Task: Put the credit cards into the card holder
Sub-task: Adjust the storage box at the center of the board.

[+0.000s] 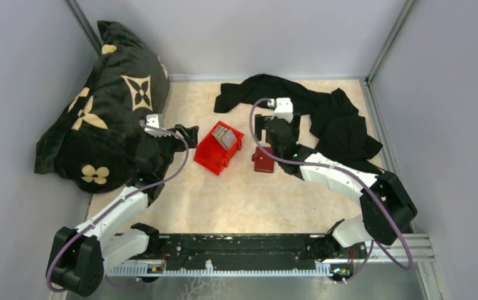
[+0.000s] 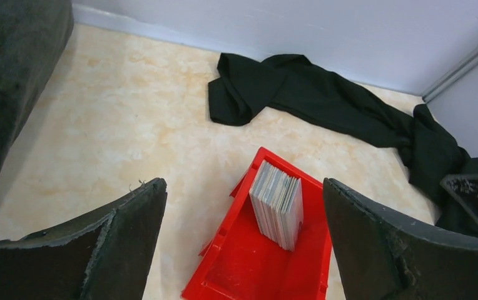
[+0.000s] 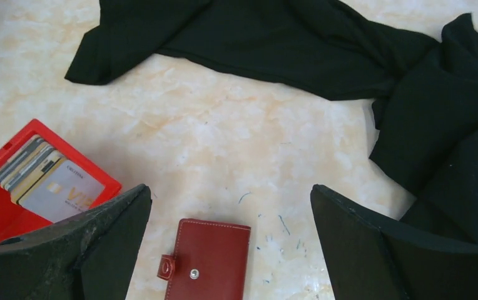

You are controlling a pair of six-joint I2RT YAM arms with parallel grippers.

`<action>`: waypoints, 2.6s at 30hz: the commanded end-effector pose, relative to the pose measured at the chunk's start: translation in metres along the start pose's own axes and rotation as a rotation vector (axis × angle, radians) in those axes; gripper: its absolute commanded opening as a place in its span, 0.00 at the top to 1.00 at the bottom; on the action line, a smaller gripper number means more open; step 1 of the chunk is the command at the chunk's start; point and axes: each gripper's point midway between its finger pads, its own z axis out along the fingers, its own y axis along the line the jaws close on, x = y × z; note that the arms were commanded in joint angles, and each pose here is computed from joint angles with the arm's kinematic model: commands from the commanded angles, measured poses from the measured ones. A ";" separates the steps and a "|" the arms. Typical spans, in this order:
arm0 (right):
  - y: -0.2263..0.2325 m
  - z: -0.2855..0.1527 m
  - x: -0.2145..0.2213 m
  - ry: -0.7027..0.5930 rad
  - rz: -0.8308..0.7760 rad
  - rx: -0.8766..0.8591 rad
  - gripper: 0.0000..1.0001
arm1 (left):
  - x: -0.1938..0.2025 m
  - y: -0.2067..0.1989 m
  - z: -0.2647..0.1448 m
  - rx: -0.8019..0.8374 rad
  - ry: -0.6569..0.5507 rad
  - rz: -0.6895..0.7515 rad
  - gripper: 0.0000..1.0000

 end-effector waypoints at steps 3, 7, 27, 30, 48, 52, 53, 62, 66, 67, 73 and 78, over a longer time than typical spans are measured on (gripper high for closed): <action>0.019 0.001 -0.041 -0.110 -0.084 0.102 0.05 | 0.003 0.015 -0.002 -0.130 -0.006 -0.108 0.00; 0.055 0.000 -0.055 -0.049 -0.020 -0.043 0.16 | 0.018 0.025 0.003 -0.182 0.016 -0.141 0.00; 0.103 -0.023 -0.045 0.051 0.168 -0.263 0.43 | 0.090 -0.002 0.014 0.044 0.227 -0.088 0.19; 0.104 -0.022 -0.041 0.059 0.162 -0.262 0.43 | 0.103 -0.001 0.016 0.043 0.287 -0.083 0.23; 0.109 -0.013 -0.022 0.106 0.121 -0.265 0.46 | 0.147 0.015 0.033 -0.154 0.395 -0.012 0.66; 0.109 -0.010 -0.015 0.121 0.101 -0.256 0.47 | 0.158 0.011 0.035 -0.201 0.422 0.005 0.75; 0.110 -0.009 -0.015 0.122 0.095 -0.254 0.47 | 0.161 0.011 0.034 -0.216 0.428 0.006 0.78; 0.122 0.007 -0.004 0.166 -0.009 -0.262 0.49 | 0.186 -0.006 0.023 -0.351 0.466 -0.032 0.84; 0.126 0.016 0.003 0.182 -0.036 -0.256 0.49 | 0.187 -0.026 0.023 -0.373 0.463 -0.022 0.82; 0.126 0.017 0.004 0.184 -0.039 -0.253 0.49 | 0.186 -0.030 0.023 -0.379 0.458 -0.023 0.82; 0.128 0.023 0.003 0.185 -0.064 -0.242 0.49 | 0.174 -0.034 0.017 -0.521 0.419 -0.055 0.83; 0.132 0.027 0.005 0.194 -0.075 -0.258 0.49 | 0.158 -0.015 0.007 -0.657 0.343 -0.070 0.86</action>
